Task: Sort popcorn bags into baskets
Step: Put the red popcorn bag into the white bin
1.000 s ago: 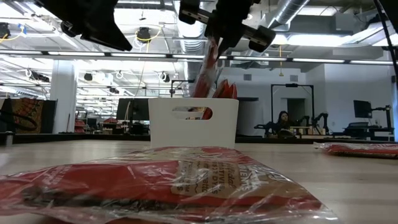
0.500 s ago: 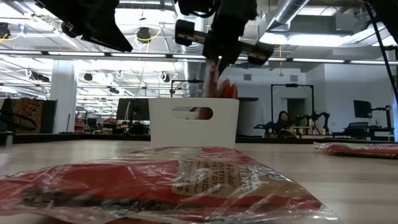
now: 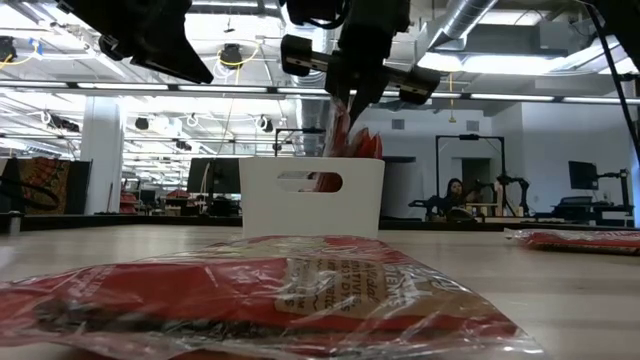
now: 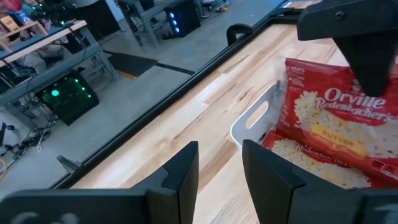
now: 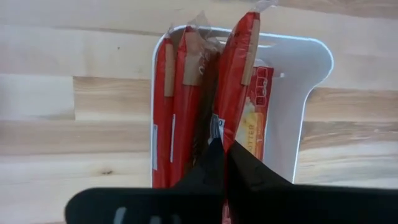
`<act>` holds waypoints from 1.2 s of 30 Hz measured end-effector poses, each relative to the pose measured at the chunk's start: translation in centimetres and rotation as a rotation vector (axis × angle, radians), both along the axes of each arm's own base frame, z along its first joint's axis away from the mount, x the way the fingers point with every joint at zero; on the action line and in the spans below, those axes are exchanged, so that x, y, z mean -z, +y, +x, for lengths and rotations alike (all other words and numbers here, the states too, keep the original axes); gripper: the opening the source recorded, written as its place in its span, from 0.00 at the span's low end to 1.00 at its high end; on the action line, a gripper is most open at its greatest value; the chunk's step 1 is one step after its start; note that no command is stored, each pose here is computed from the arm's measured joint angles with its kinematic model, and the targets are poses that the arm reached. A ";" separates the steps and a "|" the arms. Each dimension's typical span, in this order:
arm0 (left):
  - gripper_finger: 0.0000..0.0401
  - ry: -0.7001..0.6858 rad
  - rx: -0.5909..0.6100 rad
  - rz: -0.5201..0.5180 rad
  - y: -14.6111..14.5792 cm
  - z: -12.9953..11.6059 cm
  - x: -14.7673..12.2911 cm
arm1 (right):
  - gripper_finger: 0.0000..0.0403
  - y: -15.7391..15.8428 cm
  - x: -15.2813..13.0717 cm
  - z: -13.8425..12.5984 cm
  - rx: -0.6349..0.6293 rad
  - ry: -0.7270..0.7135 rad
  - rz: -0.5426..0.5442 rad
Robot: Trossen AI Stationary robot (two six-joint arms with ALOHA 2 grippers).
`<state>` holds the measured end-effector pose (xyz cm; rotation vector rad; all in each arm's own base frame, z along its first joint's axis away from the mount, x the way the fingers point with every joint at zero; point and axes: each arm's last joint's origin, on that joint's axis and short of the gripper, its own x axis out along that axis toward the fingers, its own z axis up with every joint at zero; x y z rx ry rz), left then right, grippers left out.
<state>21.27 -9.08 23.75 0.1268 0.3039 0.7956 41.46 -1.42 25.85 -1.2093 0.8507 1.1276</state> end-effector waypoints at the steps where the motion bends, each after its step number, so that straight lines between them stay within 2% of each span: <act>1: 0.29 0.000 0.000 0.000 0.0 0.0 0.0 | 0.04 0.1 0.0 0.0 0.010 0.002 0.021; 4: 0.29 0.000 0.000 0.000 0.0 0.0 0.0 | 0.07 0.1 0.0 0.0 0.031 0.013 0.056; 11: 0.29 -0.003 0.000 -0.002 0.0 0.0 0.0 | 0.12 0.2 0.0 -0.1 0.026 0.014 0.059; 26: 0.29 -0.005 -0.001 -0.004 0.0 0.0 0.0 | 0.13 -0.1 -0.1 0.1 0.035 -0.001 0.047; 33: 0.29 -0.008 -0.004 -0.011 0.1 0.1 0.0 | 0.13 -0.5 -0.1 0.1 0.191 0.014 -0.041; 36: 0.27 0.005 0.027 -0.079 0.8 0.8 0.0 | 0.11 -0.5 -1.1 -0.3 0.244 -0.008 -0.044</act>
